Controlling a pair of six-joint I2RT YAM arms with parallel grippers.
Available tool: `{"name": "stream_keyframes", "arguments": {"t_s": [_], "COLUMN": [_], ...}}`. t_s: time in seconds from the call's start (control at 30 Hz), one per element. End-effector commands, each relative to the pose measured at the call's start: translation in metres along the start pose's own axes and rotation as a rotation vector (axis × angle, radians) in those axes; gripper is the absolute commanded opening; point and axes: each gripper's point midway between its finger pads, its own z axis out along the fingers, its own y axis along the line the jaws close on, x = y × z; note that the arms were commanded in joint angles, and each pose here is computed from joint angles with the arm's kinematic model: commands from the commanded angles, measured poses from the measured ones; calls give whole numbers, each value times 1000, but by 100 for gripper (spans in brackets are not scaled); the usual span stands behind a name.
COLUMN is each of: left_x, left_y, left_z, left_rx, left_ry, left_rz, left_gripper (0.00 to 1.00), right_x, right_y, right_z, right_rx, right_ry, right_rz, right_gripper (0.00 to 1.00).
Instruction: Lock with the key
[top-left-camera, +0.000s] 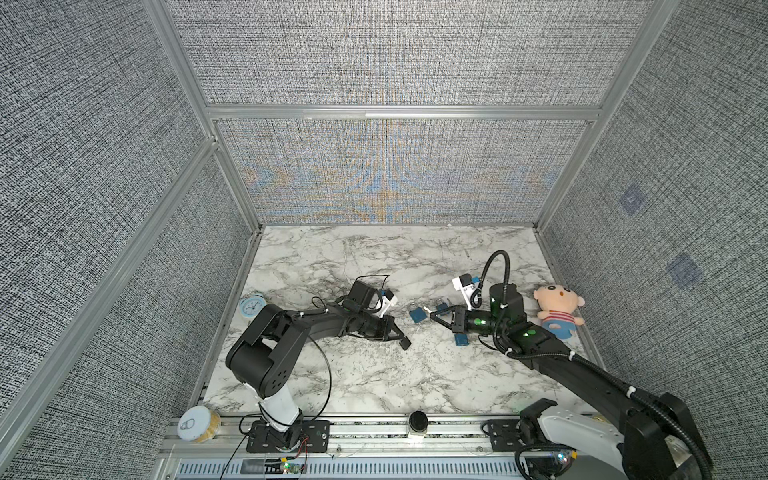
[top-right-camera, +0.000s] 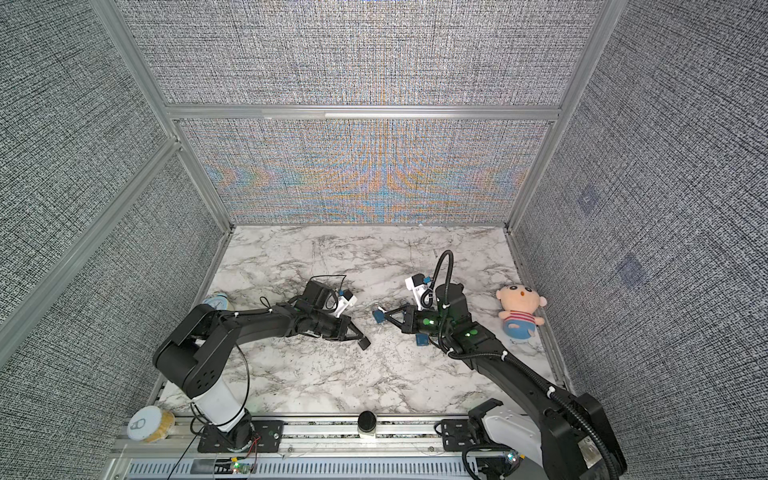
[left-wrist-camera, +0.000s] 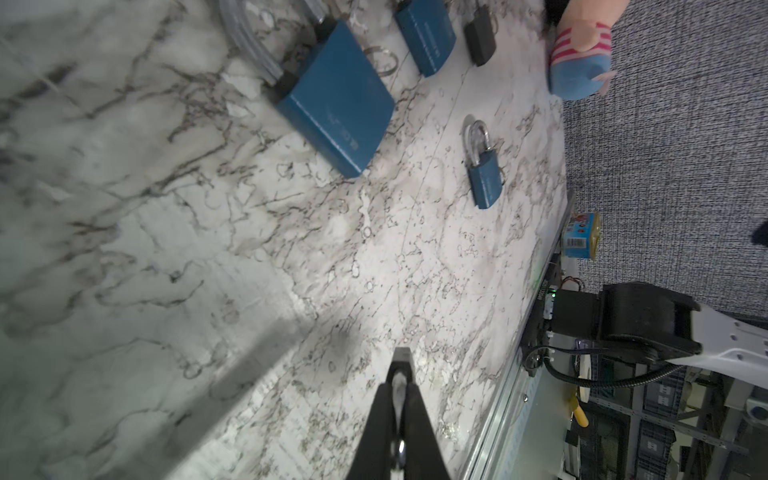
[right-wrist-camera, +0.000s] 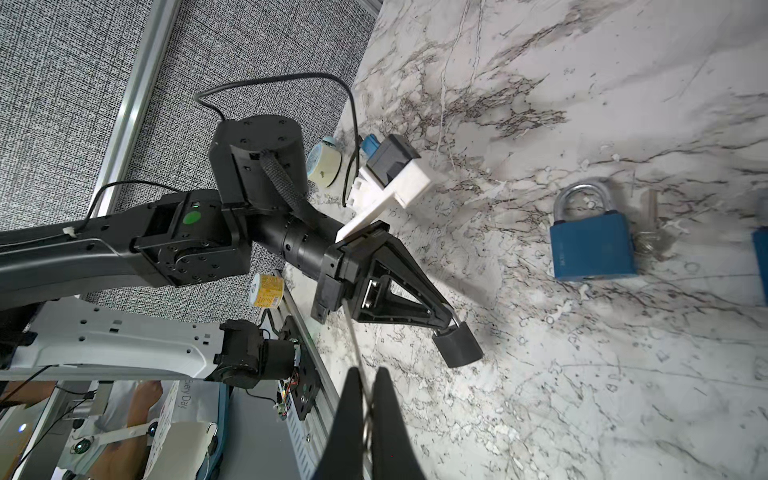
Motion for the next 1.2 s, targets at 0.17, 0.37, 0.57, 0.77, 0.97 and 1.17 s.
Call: {"name": "stream_keyframes", "arguments": {"t_s": [0.17, 0.37, 0.57, 0.77, 0.97, 1.17], "left_x": [6, 5, -2, -14, -25, -41], "left_y": [14, 23, 26, 24, 22, 14], "left_z": [13, 13, 9, -3, -24, -66], "left_rx": [-44, -86, -125, -169, -228, -316], "left_ry": [60, 44, 6, -58, -146, -337], "left_rz": [4, -4, -8, -2, -1, 40], "left_gripper": [0, 21, 28, 28, 28, 29], "right_x": [2, 4, 6, 10, 21, 39], "right_y": [-5, -8, -16, -29, -49, -70], "right_z": [3, 8, 13, 22, 42, 65], "right_rx": [24, 44, 107, 213, 341, 412], "right_ry": [-1, 8, 15, 39, 88, 145], "right_rz": [-7, -10, -19, -51, -88, -96], "right_gripper": [0, 0, 0, 0, 0, 0]}}
